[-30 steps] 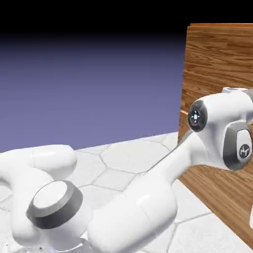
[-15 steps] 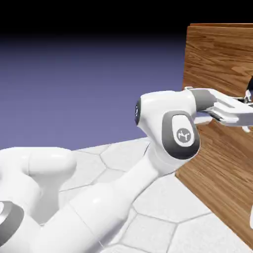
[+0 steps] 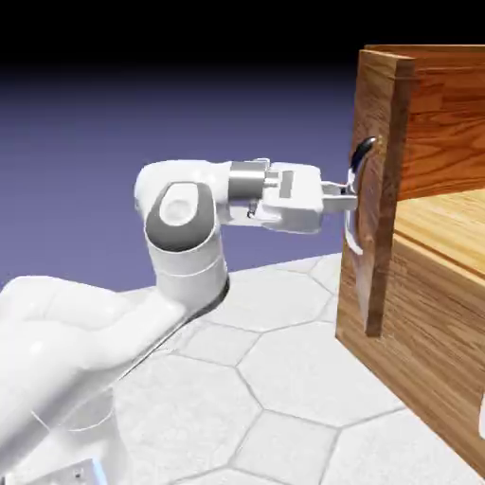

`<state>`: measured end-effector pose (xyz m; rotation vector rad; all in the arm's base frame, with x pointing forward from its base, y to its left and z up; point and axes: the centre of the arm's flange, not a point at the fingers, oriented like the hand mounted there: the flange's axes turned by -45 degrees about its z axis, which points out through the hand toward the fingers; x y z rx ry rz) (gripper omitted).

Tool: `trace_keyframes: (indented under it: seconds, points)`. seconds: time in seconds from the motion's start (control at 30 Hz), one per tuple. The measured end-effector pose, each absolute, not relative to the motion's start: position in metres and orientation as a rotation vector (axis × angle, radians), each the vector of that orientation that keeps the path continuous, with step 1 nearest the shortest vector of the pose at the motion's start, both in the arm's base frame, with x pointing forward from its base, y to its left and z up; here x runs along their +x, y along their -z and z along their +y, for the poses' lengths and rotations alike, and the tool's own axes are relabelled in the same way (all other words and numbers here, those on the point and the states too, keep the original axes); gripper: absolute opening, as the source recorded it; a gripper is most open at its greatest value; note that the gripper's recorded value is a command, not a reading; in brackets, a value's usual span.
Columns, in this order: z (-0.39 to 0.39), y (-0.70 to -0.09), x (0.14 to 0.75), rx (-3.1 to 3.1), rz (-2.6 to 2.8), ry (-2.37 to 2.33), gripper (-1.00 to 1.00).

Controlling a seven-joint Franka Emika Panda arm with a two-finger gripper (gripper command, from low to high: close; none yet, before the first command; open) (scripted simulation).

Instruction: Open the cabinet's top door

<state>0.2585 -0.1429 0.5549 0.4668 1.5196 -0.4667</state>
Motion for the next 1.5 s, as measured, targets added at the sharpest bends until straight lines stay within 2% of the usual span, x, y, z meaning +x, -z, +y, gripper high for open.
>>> trace_keyframes:
  seconds: [0.37,1.1,1.5]
  points:
    - [-0.066,-0.555,0.206,0.608,1.484,0.608,-1.00]
    - [0.084,-0.551,0.152,0.843,1.419,0.843,-1.00]
    - [0.069,-0.545,0.159,0.837,1.468,0.807,-1.00]
